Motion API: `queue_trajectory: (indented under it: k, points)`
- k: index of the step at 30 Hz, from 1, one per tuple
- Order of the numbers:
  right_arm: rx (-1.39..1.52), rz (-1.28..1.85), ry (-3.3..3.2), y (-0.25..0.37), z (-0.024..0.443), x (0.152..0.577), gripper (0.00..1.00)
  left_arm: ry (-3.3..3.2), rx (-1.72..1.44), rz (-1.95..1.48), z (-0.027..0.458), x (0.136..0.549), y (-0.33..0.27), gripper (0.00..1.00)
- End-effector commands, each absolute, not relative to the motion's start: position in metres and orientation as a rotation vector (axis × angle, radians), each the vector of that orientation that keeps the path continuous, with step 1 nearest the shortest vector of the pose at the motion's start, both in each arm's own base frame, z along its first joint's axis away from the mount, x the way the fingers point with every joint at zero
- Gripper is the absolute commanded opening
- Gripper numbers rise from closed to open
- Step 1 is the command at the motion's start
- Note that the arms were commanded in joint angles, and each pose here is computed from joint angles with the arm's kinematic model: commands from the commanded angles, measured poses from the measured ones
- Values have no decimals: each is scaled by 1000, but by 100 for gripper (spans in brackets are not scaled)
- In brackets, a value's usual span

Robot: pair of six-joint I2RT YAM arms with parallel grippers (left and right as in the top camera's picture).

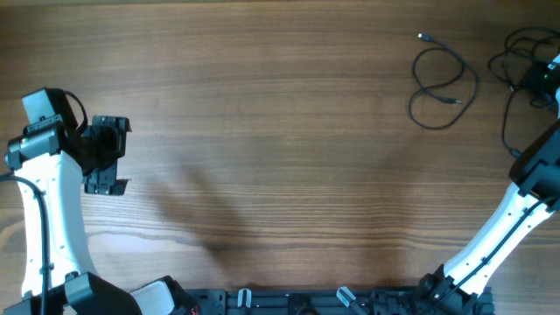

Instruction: Untangle cables

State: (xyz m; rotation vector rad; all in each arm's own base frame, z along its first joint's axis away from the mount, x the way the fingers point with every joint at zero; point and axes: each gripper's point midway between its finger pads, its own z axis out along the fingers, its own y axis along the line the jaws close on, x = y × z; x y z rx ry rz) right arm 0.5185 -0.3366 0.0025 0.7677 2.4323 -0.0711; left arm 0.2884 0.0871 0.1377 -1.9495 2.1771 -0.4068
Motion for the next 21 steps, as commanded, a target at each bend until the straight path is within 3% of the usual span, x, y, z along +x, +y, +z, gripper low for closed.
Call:
queue_trajectory:
  k: [1,10,16,21]
  points:
    - [780,53,2498,-304,-68,527,4,2173,-1912,-395,145,289,88,100]
    - [744,103,2351,-283,-53,574,4,2173,-1912,-395,145,289,88,100]
    - [751,87,2355,-285,49,553,4,2173,-1912,-395,145,289,88,100]
    - [848,28,2549,-266,26,514,4,2173,-1912,-395,145,289,88,100]
